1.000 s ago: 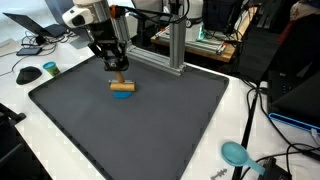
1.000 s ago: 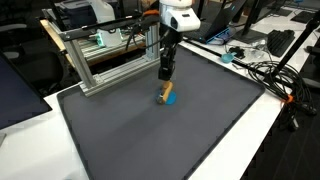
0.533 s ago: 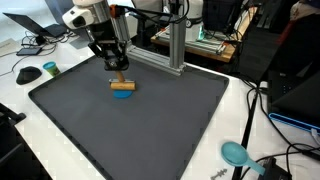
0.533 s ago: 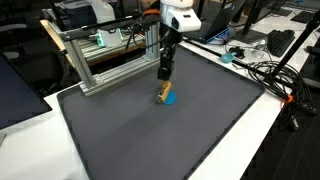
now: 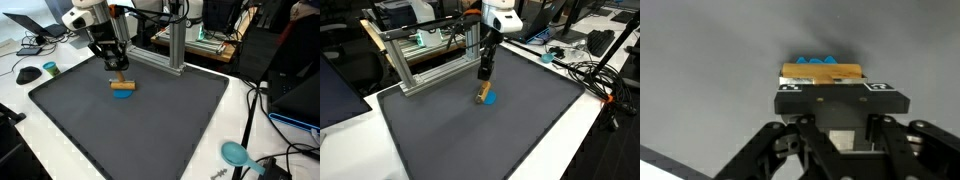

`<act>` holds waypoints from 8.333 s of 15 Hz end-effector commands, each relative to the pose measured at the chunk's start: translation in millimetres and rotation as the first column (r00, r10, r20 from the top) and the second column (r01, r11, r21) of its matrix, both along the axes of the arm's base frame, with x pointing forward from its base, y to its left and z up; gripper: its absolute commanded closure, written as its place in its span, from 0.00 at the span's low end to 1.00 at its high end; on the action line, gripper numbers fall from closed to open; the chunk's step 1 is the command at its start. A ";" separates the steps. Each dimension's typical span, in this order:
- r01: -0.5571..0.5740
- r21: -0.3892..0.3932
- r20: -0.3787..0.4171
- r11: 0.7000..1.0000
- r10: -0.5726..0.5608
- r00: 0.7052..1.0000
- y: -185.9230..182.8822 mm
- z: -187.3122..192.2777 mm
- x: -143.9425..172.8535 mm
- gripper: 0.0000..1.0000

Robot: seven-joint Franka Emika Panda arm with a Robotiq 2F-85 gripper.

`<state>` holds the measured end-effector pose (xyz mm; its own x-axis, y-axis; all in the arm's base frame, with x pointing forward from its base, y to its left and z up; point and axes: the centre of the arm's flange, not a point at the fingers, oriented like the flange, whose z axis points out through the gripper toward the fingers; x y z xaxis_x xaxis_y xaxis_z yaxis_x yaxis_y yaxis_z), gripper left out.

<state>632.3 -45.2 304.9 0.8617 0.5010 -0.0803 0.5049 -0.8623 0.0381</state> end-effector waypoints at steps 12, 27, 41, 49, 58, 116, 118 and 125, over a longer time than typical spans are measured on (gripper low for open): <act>-0.026 -0.060 -0.106 0.998 0.020 0.994 -4.7 -46.3 -2.2 0.78; -0.035 -0.064 -0.119 0.997 0.027 0.993 -5.7 -45.2 -3.2 0.78; -0.024 -0.062 -0.130 0.998 0.016 0.991 -9.1 -39.0 -4.5 0.78; 0.031 -0.045 -0.130 0.999 -0.037 0.991 -20.4 -9.4 -20.2 0.78; 0.186 0.007 0.068 0.982 -0.186 0.980 -18.7 86.0 -72.8 0.78; 0.516 0.083 0.041 0.853 -0.520 0.853 34.8 128.3 -292.4 0.78; 0.516 0.076 0.048 0.853 -0.520 0.853 36.4 130.1 -296.4 0.78; 0.514 0.061 0.110 0.856 -0.518 0.848 37.0 137.2 -297.1 0.02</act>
